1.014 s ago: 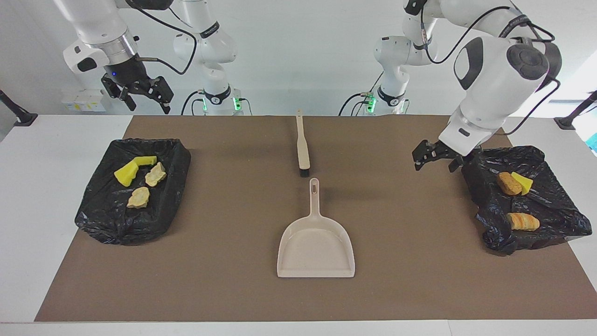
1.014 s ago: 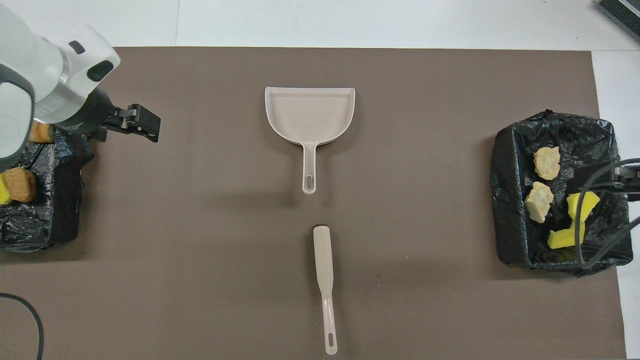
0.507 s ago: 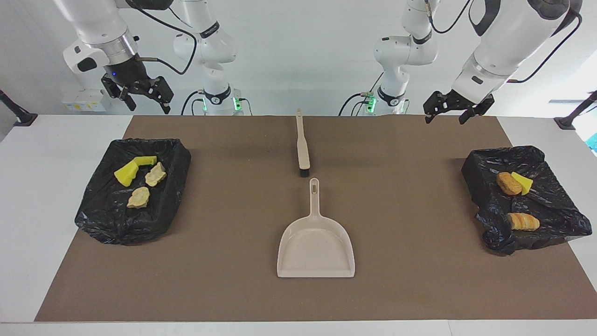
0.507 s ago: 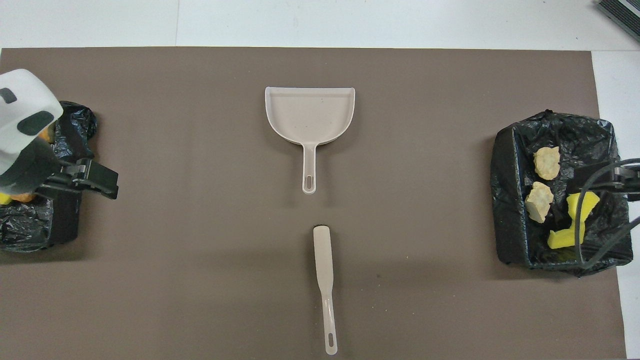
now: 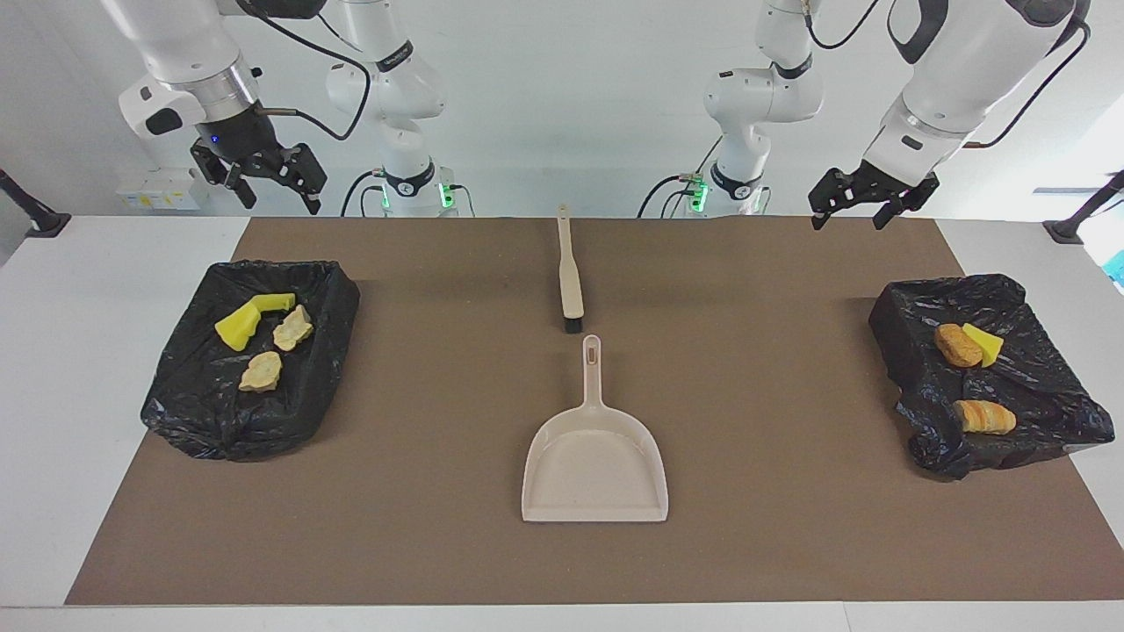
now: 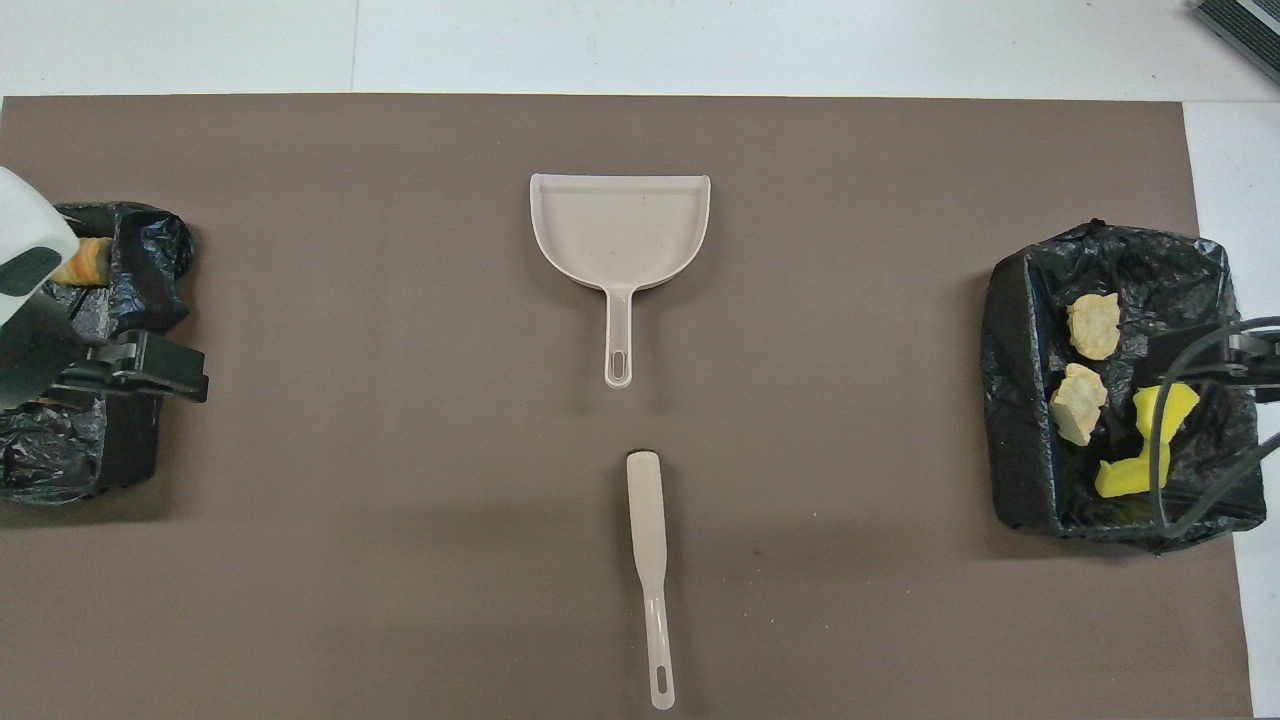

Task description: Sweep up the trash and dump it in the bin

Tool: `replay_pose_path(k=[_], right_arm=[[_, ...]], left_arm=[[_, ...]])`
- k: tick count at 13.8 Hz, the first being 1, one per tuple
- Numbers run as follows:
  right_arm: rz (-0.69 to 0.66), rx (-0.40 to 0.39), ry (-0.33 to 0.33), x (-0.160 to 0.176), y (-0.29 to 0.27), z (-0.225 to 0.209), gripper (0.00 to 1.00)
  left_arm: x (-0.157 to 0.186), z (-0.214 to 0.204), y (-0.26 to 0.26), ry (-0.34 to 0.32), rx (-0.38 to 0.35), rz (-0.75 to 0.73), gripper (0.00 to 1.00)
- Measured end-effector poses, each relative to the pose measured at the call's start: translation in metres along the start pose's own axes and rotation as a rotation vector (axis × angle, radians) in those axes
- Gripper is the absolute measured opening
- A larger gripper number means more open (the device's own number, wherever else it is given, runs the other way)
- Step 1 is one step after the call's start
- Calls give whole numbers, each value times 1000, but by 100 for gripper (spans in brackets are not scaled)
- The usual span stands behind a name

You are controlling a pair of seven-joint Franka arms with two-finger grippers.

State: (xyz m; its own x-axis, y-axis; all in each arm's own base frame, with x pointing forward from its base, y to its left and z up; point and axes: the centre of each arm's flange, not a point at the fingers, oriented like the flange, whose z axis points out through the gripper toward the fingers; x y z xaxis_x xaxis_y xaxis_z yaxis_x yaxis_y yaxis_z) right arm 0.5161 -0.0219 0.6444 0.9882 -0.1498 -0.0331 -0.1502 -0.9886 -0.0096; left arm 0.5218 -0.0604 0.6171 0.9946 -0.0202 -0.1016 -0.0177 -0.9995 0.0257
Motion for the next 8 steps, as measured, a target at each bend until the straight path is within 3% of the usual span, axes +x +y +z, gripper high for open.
replay_pose_path(k=[4,8], right_arm=[[0,0,0,0,0,0,100],[0,0,0,0,0,0,100]], left_arm=[[6,-2,-2,44,-3,5,100],[9,0,0,46,13,13,100]])
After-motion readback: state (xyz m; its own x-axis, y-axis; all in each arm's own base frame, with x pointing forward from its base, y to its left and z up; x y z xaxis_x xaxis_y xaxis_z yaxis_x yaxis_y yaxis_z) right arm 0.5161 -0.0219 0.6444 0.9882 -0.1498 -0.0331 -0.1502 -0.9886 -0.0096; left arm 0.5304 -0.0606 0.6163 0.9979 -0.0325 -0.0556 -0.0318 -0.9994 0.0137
